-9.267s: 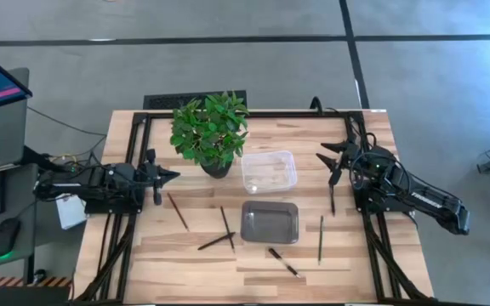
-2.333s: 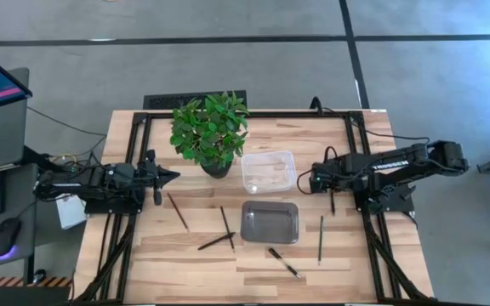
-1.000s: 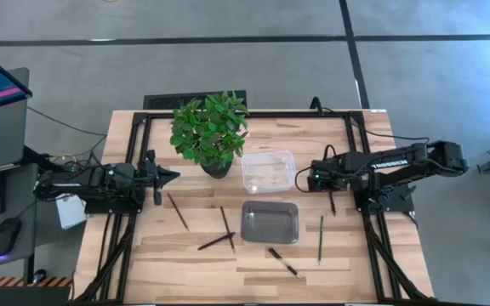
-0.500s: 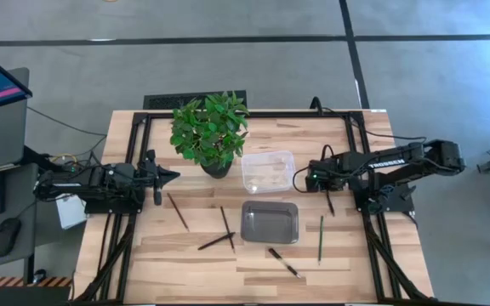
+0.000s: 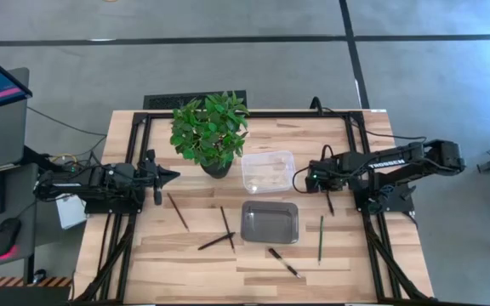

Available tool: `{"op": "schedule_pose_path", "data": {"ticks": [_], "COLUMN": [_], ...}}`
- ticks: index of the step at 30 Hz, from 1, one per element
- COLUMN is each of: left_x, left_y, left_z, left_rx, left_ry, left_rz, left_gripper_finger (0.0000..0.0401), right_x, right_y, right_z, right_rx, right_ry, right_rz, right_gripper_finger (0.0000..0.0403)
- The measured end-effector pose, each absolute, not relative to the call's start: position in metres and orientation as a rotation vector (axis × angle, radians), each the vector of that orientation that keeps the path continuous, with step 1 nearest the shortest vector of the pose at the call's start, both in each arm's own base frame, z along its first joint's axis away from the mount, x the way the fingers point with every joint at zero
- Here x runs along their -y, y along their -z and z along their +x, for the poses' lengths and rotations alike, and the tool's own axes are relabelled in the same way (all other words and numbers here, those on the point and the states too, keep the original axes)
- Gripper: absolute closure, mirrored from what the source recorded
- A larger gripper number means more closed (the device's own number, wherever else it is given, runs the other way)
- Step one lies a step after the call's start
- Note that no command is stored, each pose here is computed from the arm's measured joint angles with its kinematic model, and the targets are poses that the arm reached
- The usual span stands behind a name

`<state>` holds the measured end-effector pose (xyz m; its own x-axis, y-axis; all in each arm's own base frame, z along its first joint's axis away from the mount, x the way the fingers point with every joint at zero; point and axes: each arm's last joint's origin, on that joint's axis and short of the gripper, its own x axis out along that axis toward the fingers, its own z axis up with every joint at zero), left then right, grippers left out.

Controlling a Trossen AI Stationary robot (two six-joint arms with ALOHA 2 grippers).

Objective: Sort pens & pencils
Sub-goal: Put the top right black pen into the transparent bin

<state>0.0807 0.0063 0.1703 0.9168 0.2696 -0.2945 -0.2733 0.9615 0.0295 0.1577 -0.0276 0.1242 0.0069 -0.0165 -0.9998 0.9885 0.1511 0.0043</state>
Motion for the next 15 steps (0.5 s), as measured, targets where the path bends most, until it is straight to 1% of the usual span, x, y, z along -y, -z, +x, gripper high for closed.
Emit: {"op": "schedule_pose_path", "data": {"ticks": [6, 10, 13, 15], "left_x": [-0.006, -0.006, -0.006, -0.006], "left_y": [-0.170, -0.170, -0.170, -0.170], "left_z": [0.081, 0.081, 0.081, 0.081], "left_rx": [-0.301, -0.301, -0.301, -0.301], "left_ry": [-0.279, -0.279, -0.279, -0.279], "left_rz": [-0.012, -0.012, -0.012, -0.012], "left_gripper_finger": [0.0401, 0.0401, 0.0401, 0.0401], "right_x": [0.028, 0.029, 0.033, 0.034], "right_y": [-0.126, -0.133, -0.142, -0.146], "right_z": [0.159, 0.166, 0.176, 0.179], "right_rx": [-1.263, -1.278, -1.202, -1.192], "right_ry": [1.095, 1.050, 1.045, 1.042], "right_rz": [1.080, 1.028, 0.979, 0.962], "right_gripper_finger": [0.0330, 0.0331, 0.0334, 0.0335]}}
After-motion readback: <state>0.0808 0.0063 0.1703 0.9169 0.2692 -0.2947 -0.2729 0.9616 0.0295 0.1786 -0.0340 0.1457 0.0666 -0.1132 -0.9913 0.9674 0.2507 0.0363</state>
